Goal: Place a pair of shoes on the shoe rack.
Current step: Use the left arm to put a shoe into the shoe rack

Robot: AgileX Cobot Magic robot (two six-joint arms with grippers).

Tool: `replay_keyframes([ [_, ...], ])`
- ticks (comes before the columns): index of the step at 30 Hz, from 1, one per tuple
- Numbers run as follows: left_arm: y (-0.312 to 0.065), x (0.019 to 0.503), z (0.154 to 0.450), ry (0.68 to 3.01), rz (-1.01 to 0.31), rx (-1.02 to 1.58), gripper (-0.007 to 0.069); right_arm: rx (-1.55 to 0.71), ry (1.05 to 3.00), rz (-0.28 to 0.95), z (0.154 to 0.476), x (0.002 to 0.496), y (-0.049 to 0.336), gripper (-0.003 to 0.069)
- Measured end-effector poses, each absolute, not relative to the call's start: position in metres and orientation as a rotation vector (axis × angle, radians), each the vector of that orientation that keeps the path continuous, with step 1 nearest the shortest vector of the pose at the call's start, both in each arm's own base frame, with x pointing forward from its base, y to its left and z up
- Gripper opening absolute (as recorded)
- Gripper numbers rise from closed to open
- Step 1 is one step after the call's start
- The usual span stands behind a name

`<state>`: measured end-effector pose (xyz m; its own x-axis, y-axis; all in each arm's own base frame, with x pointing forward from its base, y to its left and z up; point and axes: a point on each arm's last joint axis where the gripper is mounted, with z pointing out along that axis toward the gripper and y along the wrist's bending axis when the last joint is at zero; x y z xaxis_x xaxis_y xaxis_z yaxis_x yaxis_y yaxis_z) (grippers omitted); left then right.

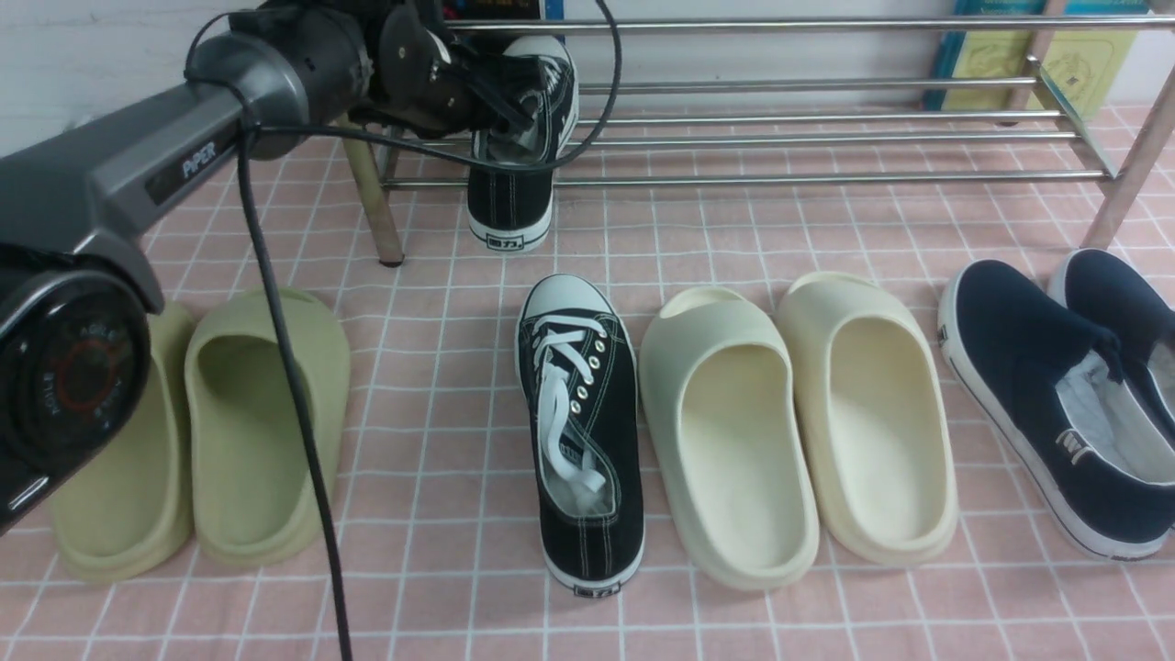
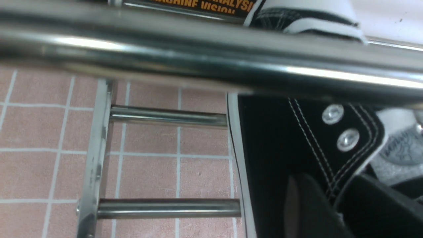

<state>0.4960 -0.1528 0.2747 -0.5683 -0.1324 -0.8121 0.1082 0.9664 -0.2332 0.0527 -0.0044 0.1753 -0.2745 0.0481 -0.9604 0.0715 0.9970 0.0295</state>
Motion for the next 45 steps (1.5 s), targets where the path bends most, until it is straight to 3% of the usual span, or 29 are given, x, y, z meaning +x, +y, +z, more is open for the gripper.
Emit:
replay_keyframes([
  [3,-0.149,0.487,0.288,2.188,-0.303,-0.023,0.0333,0.087,1.850,-0.023,0.175,0.053,-0.004,0.0240],
  [7,-0.140,0.462,0.327,2.235,-0.250,0.012,0.0358,0.086,1.850,-0.023,0.175,0.053,-0.004,0.0240],
  [10,-0.132,0.442,0.345,2.315,-0.174,0.098,0.0303,0.086,1.850,-0.023,0.175,0.053,-0.004,0.0240],
  [12,-0.129,0.432,0.348,2.390,-0.125,0.153,0.0196,0.086,1.850,-0.023,0.175,0.053,-0.004,0.0240],
  [15,-0.129,0.427,0.340,2.472,-0.118,0.198,0.0099,0.086,1.850,-0.023,0.175,0.053,-0.004,0.0240],
  [17,-0.134,0.424,0.314,2.572,-0.154,0.256,0.0015,0.086,1.850,-0.023,0.175,0.053,-0.004,0.0240],
  [21,-0.151,0.427,0.273,2.616,-0.219,0.322,0.0002,0.086,1.850,-0.023,0.175,0.053,-0.004,0.0240],
  [26,-0.170,0.440,0.248,2.543,-0.252,0.334,0.0002,0.086,1.850,-0.023,0.175,0.053,-0.004,0.0240],
  [34,-0.178,0.464,0.251,2.470,-0.273,0.194,0.0002,0.086,1.850,-0.023,0.175,0.053,-0.004,0.0240],
  [45,-0.180,0.471,0.256,2.531,-0.224,0.193,0.0009,0.086,1.850,-0.023,0.175,0.053,-0.004,0.0240],
])
